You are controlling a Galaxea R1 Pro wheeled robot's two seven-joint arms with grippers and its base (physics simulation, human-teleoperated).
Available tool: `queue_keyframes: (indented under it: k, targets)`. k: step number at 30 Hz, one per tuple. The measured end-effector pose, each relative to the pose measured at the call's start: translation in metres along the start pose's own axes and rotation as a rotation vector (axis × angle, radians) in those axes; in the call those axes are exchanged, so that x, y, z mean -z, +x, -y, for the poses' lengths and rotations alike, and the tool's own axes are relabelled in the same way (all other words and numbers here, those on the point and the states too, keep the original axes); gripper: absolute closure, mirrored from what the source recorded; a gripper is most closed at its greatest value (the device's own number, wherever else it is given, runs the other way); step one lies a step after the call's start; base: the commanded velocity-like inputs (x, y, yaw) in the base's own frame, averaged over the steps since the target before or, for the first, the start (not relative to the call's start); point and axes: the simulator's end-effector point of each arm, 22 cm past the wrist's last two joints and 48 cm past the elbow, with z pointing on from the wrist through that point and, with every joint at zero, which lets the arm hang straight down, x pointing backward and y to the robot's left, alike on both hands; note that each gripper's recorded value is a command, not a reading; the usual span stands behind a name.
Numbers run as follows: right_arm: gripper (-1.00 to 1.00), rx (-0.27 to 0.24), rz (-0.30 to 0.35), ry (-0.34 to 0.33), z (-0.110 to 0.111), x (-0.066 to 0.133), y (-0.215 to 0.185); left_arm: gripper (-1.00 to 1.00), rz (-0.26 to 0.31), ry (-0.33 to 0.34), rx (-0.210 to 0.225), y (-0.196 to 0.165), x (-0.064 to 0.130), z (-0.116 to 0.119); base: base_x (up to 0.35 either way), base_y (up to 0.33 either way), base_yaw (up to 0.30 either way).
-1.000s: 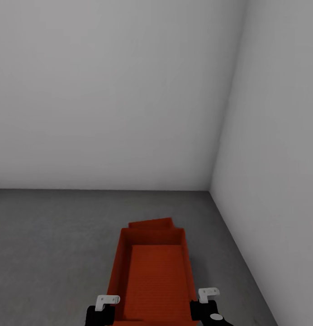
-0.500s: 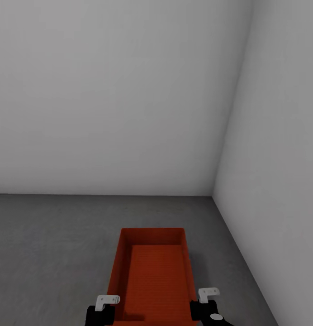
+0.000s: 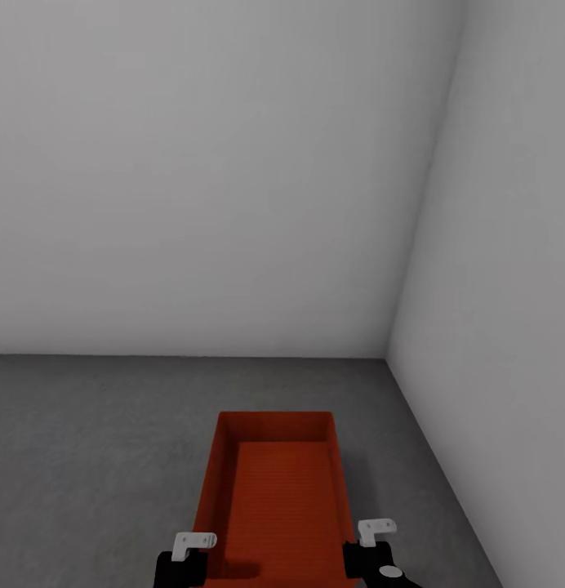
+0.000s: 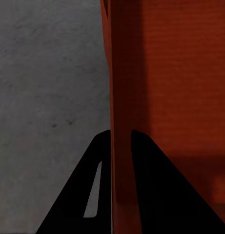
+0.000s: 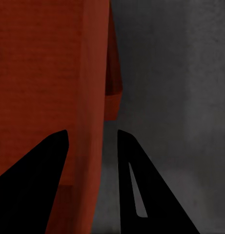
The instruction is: Move the two storage containers from the living room to the garage. In the garage, place one container on the floor and stack the other container on top of it (either order is fine).
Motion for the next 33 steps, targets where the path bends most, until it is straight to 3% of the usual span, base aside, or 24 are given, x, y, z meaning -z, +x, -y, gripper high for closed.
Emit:
queue_keyframes:
  k: [14,33]
  targets:
    - [1.00,0.000,0.000,0.000,0.0000,0.0001,0.0000,1.00,0.000,0.000,0.000,-0.0001,0.0001,0.0000,0.028,0.000,0.000]
    - [1.00,0.000,0.000,0.000,0.0000,0.0000,0.0000,1.00,0.000,0.000,0.000,-0.0001,0.0000,0.0000,0.276,0.000,0.000]
